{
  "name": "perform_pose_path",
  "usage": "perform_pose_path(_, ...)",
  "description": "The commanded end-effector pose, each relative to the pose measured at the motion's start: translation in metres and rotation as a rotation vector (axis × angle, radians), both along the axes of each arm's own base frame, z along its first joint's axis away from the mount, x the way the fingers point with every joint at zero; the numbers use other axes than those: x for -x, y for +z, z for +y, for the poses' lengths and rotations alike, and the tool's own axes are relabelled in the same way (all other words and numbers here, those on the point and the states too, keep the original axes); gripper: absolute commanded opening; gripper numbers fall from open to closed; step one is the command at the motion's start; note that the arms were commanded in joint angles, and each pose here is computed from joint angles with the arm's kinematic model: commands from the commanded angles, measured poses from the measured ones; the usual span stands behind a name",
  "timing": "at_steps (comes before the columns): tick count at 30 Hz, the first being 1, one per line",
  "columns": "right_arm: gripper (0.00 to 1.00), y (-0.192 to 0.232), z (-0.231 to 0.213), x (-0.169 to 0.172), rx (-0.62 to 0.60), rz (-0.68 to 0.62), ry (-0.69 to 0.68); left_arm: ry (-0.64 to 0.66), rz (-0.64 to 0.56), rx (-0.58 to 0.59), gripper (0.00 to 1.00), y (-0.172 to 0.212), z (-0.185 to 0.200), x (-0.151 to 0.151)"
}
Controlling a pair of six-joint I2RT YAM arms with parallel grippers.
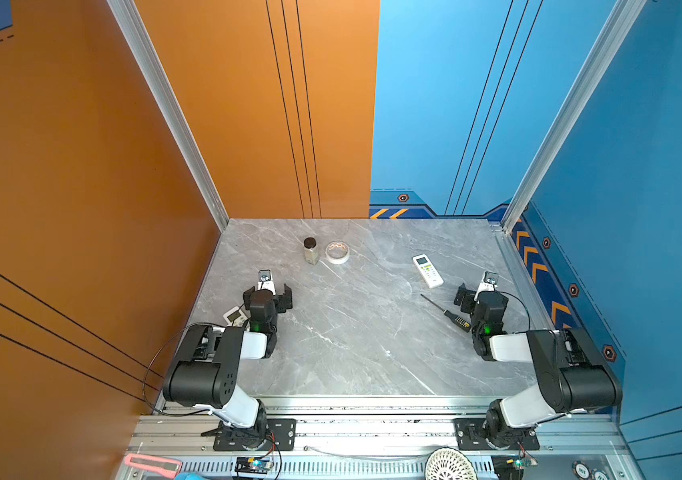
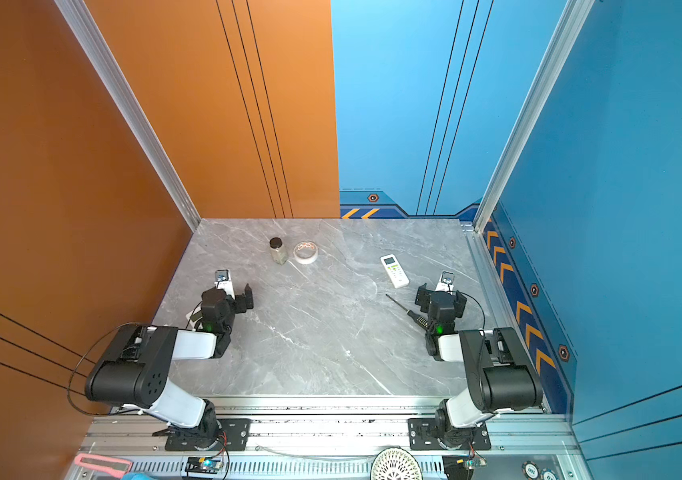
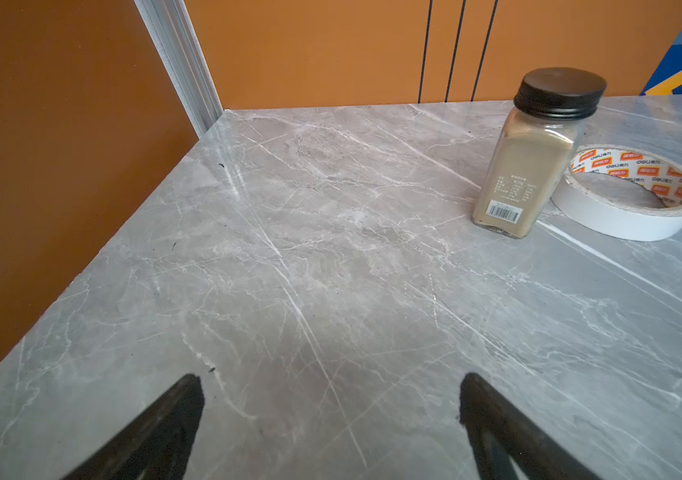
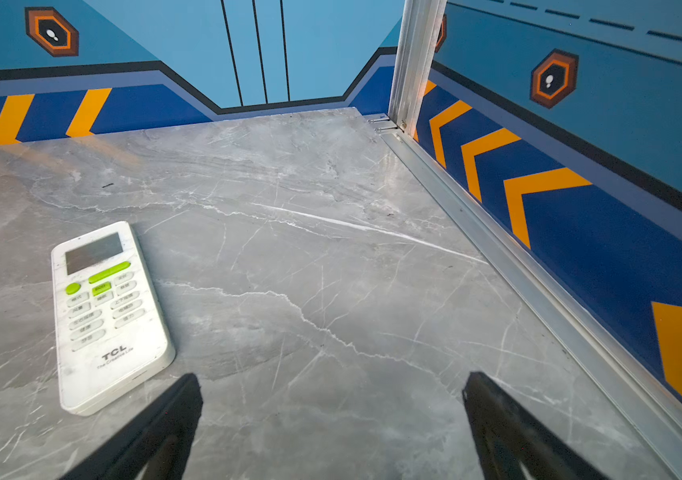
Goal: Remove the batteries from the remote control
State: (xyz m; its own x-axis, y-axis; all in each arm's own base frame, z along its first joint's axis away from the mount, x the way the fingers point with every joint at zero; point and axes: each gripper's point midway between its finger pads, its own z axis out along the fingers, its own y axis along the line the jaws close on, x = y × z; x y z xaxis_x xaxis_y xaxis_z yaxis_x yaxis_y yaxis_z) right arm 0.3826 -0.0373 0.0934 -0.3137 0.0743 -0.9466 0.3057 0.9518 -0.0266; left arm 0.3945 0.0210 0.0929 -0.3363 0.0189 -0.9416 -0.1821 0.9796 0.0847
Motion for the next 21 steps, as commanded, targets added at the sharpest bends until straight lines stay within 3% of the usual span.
perform_pose_path(1,1.0,0.0019,0.0013,-0.0025,0.012,0.003,0.013,0.017,-0.002,0.001,0.98,-0.0011,0.0031,0.0028)
perform_pose_path(21,1.0,0.0026,0.0006,-0.0036,-0.006,-0.002,0.025,0.017,-0.005,0.002,0.98,-0.0004,0.0035,0.0029)
